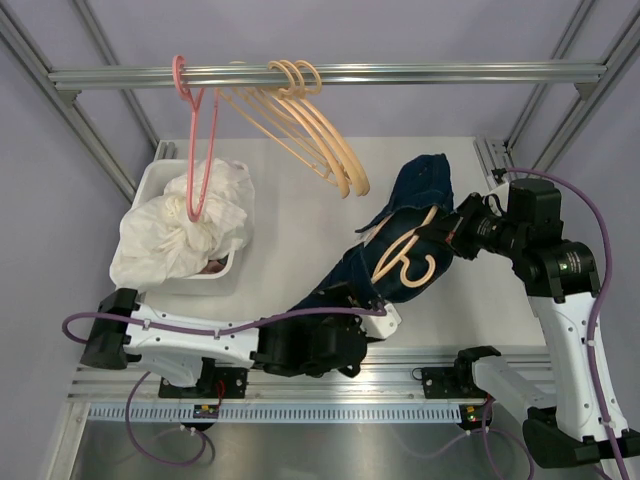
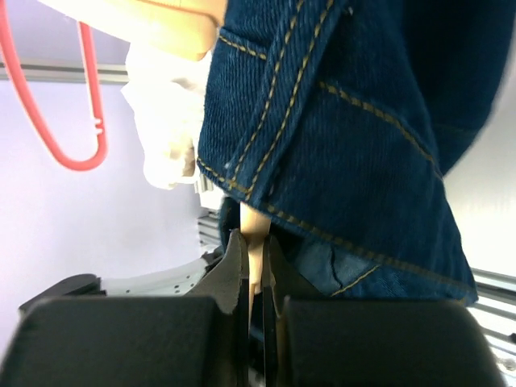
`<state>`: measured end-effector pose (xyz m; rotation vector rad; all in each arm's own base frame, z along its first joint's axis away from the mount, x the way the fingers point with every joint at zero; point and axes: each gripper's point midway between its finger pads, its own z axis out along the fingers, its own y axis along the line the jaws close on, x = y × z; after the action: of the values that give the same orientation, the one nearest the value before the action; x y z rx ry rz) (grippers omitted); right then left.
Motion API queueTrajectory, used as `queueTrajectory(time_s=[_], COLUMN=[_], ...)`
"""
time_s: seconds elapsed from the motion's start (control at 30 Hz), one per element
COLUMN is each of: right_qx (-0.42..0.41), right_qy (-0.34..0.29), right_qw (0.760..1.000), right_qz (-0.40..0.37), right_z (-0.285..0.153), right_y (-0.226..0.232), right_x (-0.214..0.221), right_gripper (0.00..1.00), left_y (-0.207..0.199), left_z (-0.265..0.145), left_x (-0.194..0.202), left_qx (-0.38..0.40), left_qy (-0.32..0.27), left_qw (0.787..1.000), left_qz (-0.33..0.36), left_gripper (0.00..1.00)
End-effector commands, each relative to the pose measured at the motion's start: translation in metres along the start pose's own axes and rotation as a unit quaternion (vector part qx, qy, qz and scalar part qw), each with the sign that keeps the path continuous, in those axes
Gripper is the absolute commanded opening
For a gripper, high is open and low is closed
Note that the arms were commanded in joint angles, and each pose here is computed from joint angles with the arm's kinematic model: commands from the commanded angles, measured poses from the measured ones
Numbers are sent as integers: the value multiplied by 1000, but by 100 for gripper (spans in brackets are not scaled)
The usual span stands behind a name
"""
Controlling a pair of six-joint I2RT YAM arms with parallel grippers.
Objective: Remove the skirt from the hanger
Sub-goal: Pick up the hanger at the center of the board.
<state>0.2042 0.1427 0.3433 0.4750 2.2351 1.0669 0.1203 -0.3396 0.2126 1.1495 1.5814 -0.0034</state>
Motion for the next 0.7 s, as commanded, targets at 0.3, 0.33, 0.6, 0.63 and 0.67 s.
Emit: queueTrajectory(time_s=[0.3,0.33,0.6,0.63,0.67], right_qx=[-89,-89,-51,-47,-52], right_qy=[-10,-12,-64,-72,-76], right_qw=[996,996,996,995,995], right_qz=[-27,-27,-46,-41,-42], right_z=[-19,-18,-18,-19,-22], right_y=[37,36,17,15,15], right_x=[3,3,-8,-10,-7], right_gripper=[0,0,73,92,99], left_y=[49,51,64,63,64], left_z=[-1,-8,-36,-39,-43], left_x=[-34,-42,-73,-74,-80], left_qx=[9,23,70,76,85], left_qy=[-40,-53,-80,-79,-86], left_qw=[985,981,961,960,955], left_qz=[-169,-184,-257,-259,-270], left_gripper=[0,0,0,0,0])
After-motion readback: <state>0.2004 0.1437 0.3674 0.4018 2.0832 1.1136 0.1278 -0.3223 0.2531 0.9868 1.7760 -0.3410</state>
